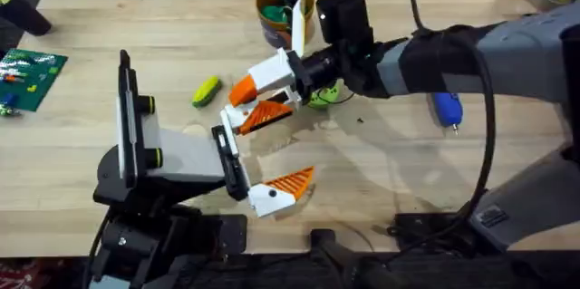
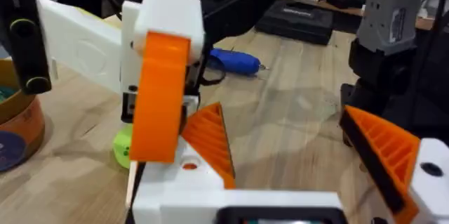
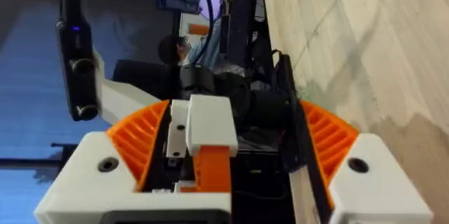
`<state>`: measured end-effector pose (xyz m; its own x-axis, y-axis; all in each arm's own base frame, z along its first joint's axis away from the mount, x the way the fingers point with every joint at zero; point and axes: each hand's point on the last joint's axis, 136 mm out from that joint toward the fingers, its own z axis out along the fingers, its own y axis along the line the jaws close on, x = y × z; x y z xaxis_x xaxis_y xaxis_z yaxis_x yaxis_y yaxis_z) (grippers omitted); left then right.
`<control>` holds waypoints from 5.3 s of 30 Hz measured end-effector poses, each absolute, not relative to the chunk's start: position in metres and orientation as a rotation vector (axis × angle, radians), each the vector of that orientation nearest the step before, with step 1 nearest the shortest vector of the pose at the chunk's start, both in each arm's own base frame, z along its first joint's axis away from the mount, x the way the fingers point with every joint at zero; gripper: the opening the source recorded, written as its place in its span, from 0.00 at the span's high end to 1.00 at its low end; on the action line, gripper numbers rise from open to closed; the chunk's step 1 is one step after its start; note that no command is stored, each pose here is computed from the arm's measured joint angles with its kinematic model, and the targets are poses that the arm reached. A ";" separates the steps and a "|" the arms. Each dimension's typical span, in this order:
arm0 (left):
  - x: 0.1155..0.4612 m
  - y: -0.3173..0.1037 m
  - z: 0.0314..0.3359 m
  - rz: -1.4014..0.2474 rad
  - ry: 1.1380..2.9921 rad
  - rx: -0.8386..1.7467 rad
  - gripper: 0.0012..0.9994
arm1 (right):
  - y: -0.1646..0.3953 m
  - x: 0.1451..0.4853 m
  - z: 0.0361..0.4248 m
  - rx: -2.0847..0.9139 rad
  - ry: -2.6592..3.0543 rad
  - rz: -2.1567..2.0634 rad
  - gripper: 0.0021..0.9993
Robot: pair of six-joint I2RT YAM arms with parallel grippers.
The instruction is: Pick up the gripper from the table and insert it into the empty holder that is missing its gripper. Then pick up a screw, insert it into the mounting hole, and use the screwdriver to tighten it. Finally, clean up the table by picking up the vegetable and placing it into the bucket.
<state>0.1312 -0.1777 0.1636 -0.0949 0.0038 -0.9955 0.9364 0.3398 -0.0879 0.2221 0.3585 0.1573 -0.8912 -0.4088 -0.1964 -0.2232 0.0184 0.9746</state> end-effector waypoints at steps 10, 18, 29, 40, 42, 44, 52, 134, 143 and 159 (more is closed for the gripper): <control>0.131 -0.178 0.164 -1.003 1.436 0.917 0.01 | 0.331 0.234 0.141 0.466 -2.165 -1.917 0.01; 0.132 -0.177 0.163 -1.001 1.438 0.914 0.01 | 0.309 0.218 0.165 0.490 -2.207 -1.928 0.01; 0.137 -0.176 0.163 -0.977 1.448 0.893 0.01 | 0.293 0.203 0.167 0.579 -2.263 -1.952 0.06; 0.137 -0.175 0.163 -0.975 1.449 0.890 0.01 | 0.293 0.206 0.163 0.599 -2.304 -1.947 0.48; 0.137 -0.175 0.163 -0.975 1.449 0.890 0.01 | 0.293 0.208 0.161 0.595 -2.324 -1.939 0.49; 0.137 -0.175 0.163 -0.975 1.450 0.890 0.01 | 0.293 0.209 0.159 0.593 -2.342 -1.932 0.49; 0.137 -0.175 0.163 -0.975 1.451 0.889 0.01 | 0.294 0.212 0.157 0.632 -2.374 -1.937 0.50; 0.142 -0.173 0.162 -0.958 1.465 0.866 0.01 | 0.300 0.237 0.162 0.344 -2.425 -2.047 0.01; 0.142 -0.173 0.162 -0.958 1.464 0.866 0.01 | 0.294 0.242 0.163 0.332 -2.433 -2.058 0.01; 0.142 -0.173 0.162 -0.958 1.464 0.866 0.01 | 0.230 0.270 0.127 0.119 -2.714 -1.874 0.01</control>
